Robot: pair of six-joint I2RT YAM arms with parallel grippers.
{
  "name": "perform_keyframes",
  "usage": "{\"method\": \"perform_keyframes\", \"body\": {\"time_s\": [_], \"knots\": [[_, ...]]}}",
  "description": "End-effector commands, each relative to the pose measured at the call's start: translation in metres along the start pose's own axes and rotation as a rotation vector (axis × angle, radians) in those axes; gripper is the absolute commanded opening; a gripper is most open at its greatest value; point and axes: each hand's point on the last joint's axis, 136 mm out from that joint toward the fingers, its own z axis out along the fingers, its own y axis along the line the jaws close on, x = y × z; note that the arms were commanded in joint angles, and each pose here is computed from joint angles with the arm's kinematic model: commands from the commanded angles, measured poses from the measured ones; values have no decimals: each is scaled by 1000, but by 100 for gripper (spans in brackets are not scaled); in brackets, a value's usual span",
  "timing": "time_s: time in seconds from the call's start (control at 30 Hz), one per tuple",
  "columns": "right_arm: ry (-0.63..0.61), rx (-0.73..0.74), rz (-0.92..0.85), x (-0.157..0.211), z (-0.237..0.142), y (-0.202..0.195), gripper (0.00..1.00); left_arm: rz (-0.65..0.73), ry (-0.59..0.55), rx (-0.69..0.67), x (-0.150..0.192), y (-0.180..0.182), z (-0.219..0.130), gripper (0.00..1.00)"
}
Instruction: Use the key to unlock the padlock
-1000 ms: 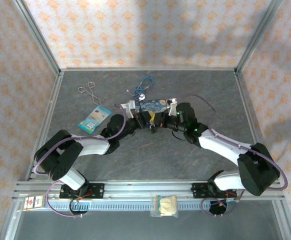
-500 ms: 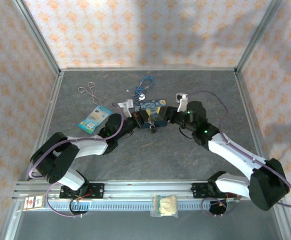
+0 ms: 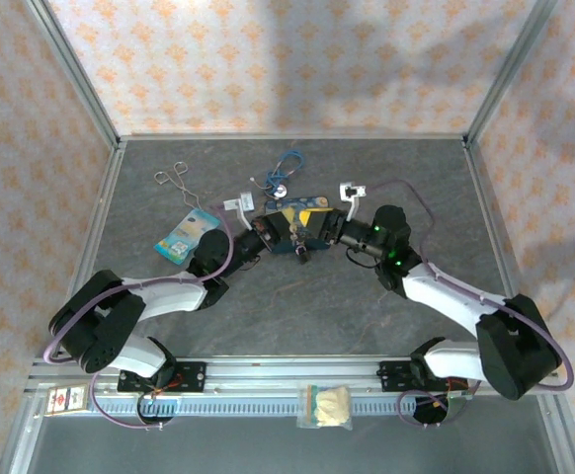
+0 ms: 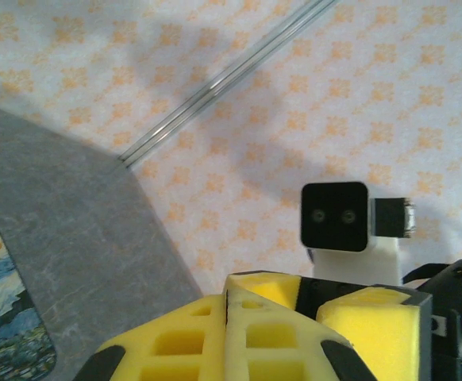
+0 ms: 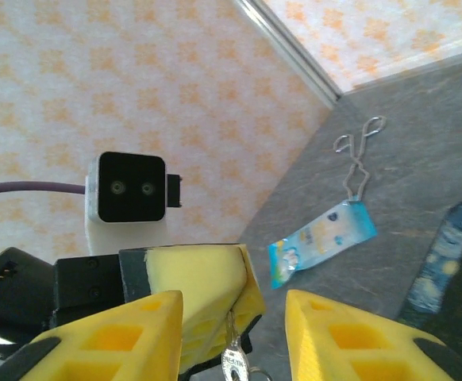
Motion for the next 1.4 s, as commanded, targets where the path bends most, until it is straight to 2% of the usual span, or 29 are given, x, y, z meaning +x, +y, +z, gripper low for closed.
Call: {"method": "perform_keyframes", "body": {"time_s": [0.0,0.5,0.8,1.27,1.37], "knots": [[-8,-156,-12,-3,1,29,37,-4,-50,81,-14,-20,-5,0],[43,-170,36,19,11,25,33,-30,-115,93,-25,-22,-8,0],[20,-150,39,17,12,19,37,-72,-142,142,-29,-28,-9,0],[6,-230,72,16,20,36,26,-126,-167,142,-26,-22,-9,0],[-4,-223,89,20,19,34,21,-126,-191,129,-29,-20,-13,0]]}}
